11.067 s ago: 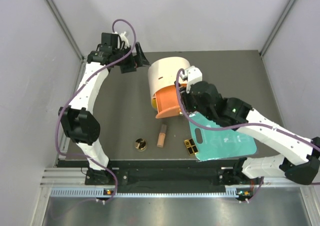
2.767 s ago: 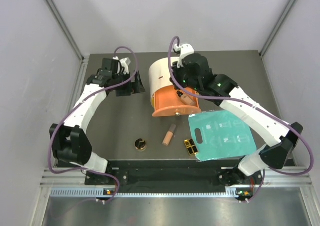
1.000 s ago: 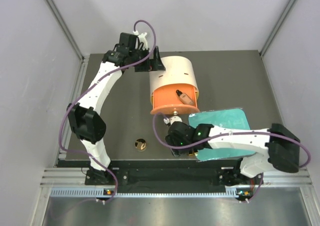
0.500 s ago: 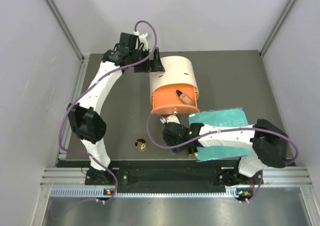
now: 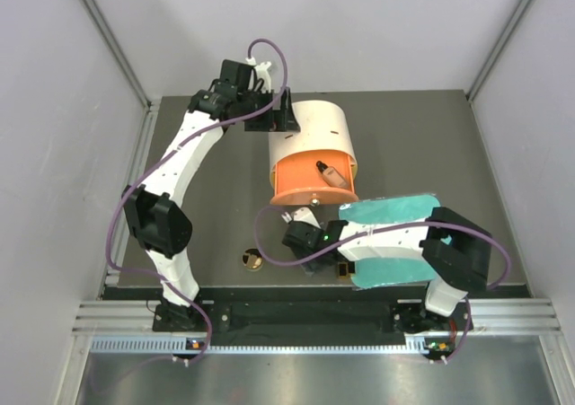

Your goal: Organize the makeup

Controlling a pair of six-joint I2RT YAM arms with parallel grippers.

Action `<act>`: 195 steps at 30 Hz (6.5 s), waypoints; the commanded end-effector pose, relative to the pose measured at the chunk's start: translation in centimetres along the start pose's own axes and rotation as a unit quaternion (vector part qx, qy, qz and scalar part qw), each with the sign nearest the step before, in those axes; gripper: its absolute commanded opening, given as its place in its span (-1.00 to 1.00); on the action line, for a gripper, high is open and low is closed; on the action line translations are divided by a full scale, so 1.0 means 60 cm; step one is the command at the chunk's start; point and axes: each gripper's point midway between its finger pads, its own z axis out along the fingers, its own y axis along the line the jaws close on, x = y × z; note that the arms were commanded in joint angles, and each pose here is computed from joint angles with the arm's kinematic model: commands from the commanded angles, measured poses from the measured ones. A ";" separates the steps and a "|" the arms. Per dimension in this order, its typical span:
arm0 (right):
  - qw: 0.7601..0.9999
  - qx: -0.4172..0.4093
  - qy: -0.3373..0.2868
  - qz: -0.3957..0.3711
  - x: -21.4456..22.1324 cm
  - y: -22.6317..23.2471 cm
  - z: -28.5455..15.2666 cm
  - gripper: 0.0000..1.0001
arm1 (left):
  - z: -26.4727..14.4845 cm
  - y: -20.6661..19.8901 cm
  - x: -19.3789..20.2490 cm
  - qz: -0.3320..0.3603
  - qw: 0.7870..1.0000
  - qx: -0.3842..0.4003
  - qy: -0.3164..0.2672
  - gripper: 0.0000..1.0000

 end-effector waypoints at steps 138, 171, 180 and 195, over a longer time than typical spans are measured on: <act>0.960 0.049 -0.245 -0.127 -0.339 -0.159 -0.318 -0.49 | 0.010 -0.004 0.012 0.026 0.999 -0.030 0.001 0.98; 0.946 -0.079 -0.313 -0.019 -0.316 -0.124 -0.430 -1.00 | 0.024 -0.001 -0.013 0.030 0.999 -0.035 -0.003 0.98; 0.951 -0.188 -0.245 -0.022 -0.217 -0.024 -0.372 -1.00 | 0.027 0.002 -0.009 0.026 0.999 -0.038 0.001 0.98; 0.973 -0.083 -0.213 0.015 -0.196 -0.040 -0.252 -1.00 | 0.025 0.006 -0.004 0.028 0.999 -0.043 0.005 0.98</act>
